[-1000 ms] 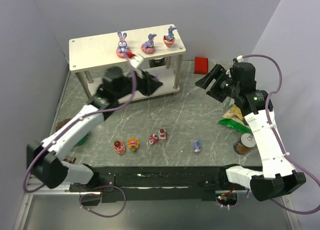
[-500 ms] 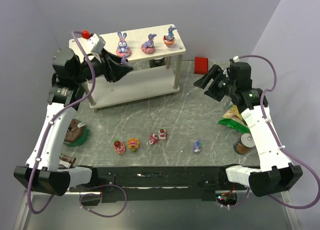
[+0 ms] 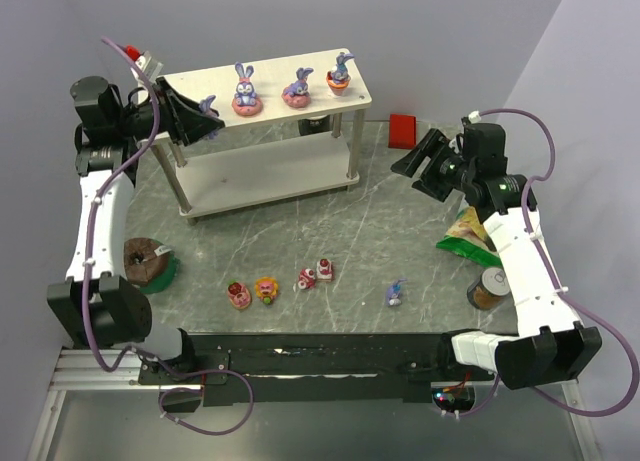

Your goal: Place and organize the plastic toys onto the shelf

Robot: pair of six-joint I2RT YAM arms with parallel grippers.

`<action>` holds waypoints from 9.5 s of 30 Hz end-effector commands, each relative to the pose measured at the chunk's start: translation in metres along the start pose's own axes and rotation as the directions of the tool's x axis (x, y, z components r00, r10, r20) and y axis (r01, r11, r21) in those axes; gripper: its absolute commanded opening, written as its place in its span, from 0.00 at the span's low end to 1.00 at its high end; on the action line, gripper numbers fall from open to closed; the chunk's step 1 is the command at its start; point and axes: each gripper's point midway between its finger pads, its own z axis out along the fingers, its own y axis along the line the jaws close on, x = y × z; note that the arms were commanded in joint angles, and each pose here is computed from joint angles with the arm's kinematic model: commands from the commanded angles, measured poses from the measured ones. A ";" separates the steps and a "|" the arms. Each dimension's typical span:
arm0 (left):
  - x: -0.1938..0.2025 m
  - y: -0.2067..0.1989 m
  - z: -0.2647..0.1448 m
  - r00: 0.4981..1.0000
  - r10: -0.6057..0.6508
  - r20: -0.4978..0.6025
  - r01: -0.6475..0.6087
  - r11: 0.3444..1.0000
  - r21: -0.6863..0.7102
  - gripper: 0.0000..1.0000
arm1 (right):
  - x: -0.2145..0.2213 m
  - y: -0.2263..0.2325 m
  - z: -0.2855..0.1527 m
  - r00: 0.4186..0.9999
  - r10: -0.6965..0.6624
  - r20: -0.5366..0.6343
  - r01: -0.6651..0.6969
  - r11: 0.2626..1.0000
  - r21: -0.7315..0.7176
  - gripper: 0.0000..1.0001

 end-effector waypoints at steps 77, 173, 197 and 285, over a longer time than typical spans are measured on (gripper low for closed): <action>-0.079 0.031 -0.008 0.990 0.129 0.049 -0.121 0.983 -0.138 0.27 | -0.004 0.003 0.018 1.000 0.007 -0.012 -0.008 0.999 -0.034 0.76; 0.029 0.130 -0.031 0.980 0.091 -0.178 -0.150 0.923 -0.355 0.82 | 0.005 0.005 0.028 0.999 -0.005 -0.043 0.002 0.998 -0.061 0.75; 0.034 0.149 -0.043 0.986 0.033 -0.161 -0.099 0.901 -0.423 0.52 | 0.007 0.003 0.035 0.998 0.004 -0.057 -0.007 0.998 -0.060 0.75; 0.126 -0.149 0.106 0.971 0.108 -0.215 -0.085 0.990 0.113 0.96 | 0.207 -0.145 0.021 0.846 0.155 -0.511 0.101 0.893 0.439 0.00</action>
